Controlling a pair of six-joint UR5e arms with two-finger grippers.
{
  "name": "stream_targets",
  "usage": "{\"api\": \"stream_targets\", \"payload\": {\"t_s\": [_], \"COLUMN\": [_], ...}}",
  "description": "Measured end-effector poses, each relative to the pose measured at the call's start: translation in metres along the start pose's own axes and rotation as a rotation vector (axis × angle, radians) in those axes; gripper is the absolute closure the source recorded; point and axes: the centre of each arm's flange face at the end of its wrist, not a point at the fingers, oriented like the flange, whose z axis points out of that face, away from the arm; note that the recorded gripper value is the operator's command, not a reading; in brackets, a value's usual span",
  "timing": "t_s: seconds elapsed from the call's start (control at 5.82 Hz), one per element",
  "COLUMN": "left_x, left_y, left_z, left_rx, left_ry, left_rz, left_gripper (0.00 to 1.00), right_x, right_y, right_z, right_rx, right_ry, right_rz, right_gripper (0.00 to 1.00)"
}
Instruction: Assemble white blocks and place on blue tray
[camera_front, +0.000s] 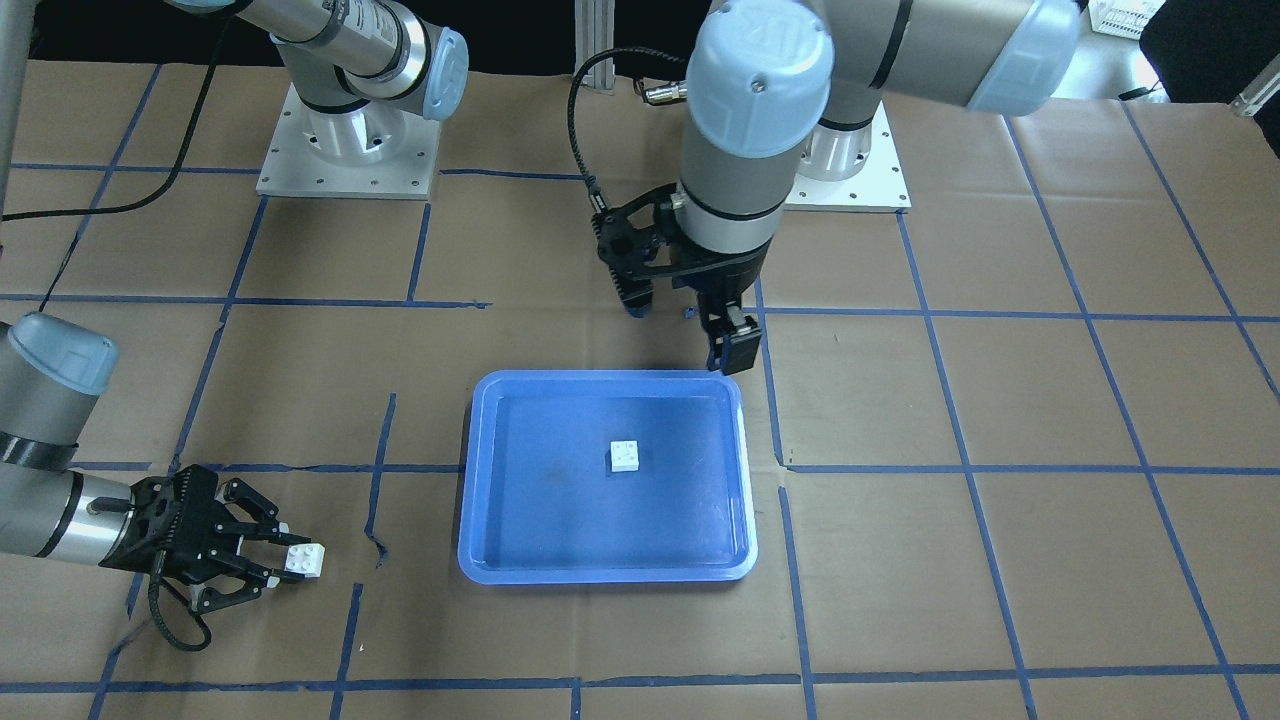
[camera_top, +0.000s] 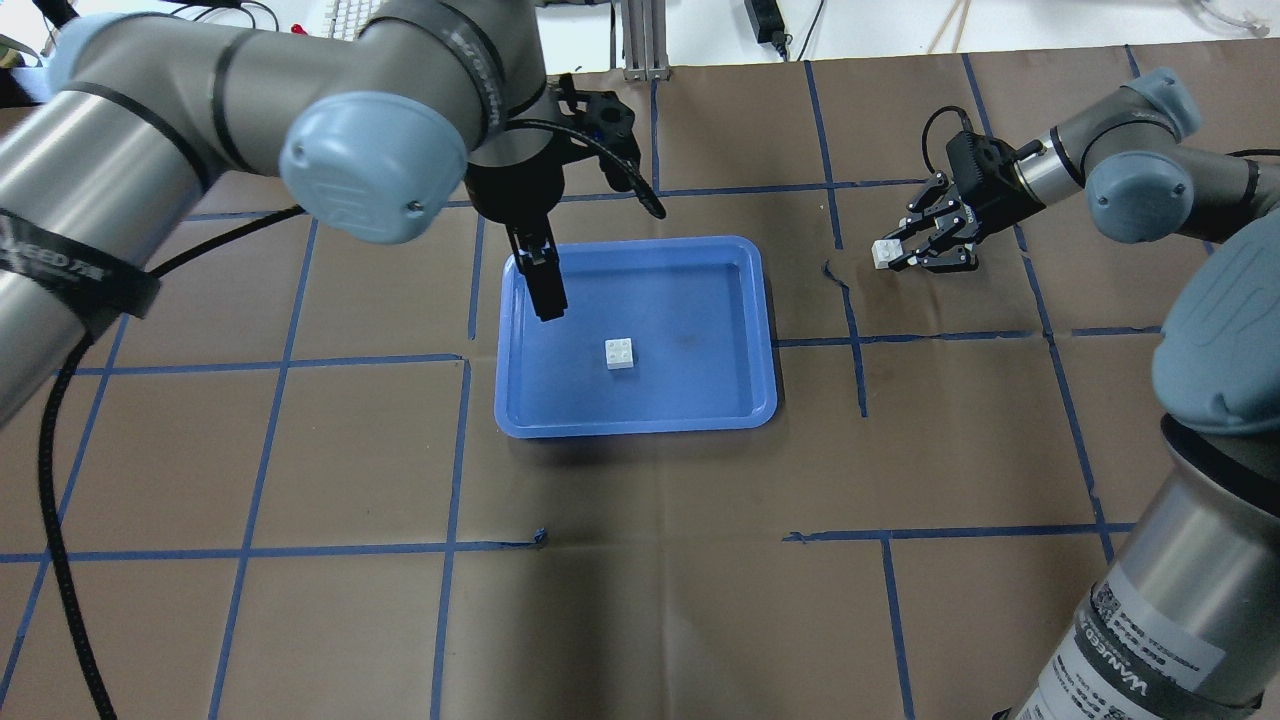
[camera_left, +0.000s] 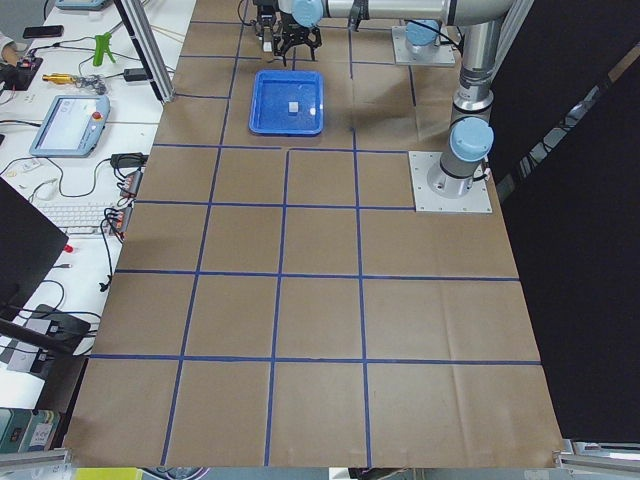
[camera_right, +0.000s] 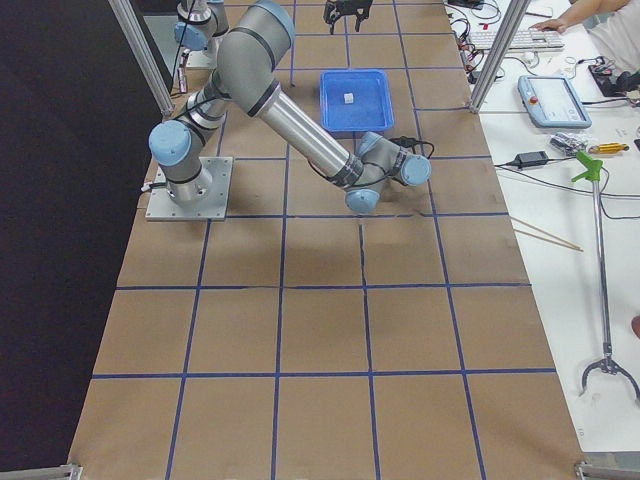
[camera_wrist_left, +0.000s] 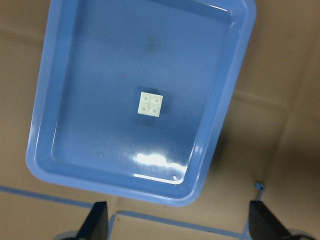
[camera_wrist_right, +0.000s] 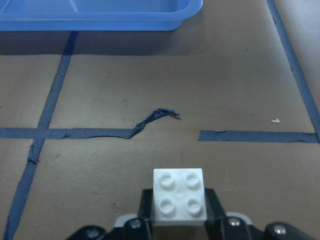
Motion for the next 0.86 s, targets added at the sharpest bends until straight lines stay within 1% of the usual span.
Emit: {"api": "stream_targets", "payload": {"t_s": [0.17, 0.34, 0.52, 0.69, 0.86], "left_x": [0.002, 0.000, -0.007, -0.019, -0.027], "left_y": [0.040, 0.069, 0.082, 0.086, 0.087], "left_z": [-0.023, -0.036, -0.041, -0.045, -0.050], "left_rx": [-0.010, -0.010, 0.006, 0.046, 0.098], "left_ry": [0.020, 0.018, -0.004, -0.042, -0.071], "left_rz": [-0.110, -0.241, -0.427, -0.688, -0.981], "left_gripper": [0.02, 0.02, 0.01, 0.01, 0.01], "right_x": [0.001, 0.000, -0.002, -0.010, -0.023], "right_y": [-0.013, -0.032, -0.063, -0.096, -0.122], "right_z": [-0.014, -0.023, -0.021, -0.010, 0.008], "right_rx": [-0.011, -0.020, -0.025, -0.021, -0.002], "right_ry": [0.020, 0.032, 0.028, 0.014, 0.010], "right_rz": [-0.008, -0.019, -0.037, -0.051, -0.042], "right_gripper": [0.75, 0.75, 0.75, 0.75, 0.75]}}
